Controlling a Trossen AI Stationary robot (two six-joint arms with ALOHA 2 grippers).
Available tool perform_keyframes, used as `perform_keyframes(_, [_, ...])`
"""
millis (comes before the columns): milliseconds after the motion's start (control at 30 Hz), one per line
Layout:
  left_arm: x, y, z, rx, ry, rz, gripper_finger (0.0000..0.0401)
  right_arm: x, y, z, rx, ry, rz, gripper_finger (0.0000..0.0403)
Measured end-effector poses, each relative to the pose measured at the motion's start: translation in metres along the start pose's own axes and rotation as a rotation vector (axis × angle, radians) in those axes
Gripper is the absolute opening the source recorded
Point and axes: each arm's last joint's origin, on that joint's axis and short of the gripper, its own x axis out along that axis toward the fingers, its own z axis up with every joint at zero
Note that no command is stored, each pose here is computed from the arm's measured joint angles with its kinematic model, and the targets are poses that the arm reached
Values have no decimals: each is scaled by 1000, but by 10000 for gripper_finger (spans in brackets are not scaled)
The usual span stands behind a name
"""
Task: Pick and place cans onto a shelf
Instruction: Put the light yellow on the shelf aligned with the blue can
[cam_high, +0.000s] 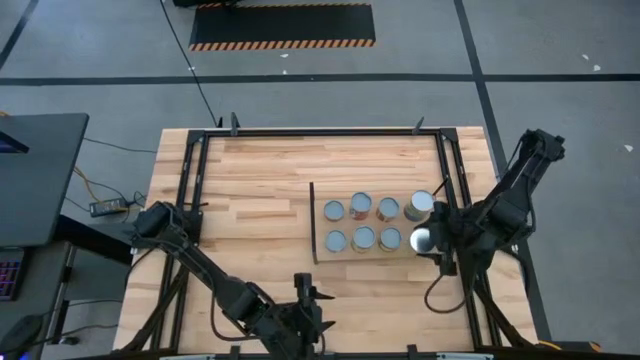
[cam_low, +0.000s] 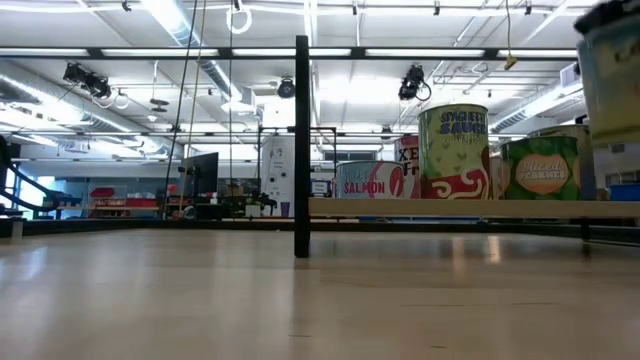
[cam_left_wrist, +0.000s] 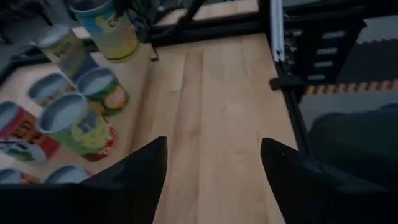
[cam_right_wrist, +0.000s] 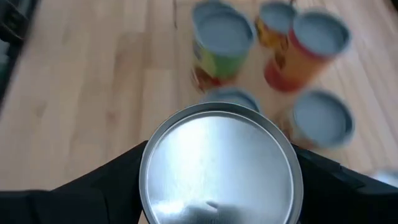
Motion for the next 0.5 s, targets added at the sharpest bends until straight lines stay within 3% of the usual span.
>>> perform_keyframes(200, [1, -1, 0, 2, 13, -34, 263, 19, -13, -35, 83, 58, -37, 324])
perform_keyframes(500, [9, 9, 3, -17, 11, -12, 263, 22, -16, -37, 70, 62, -54, 324])
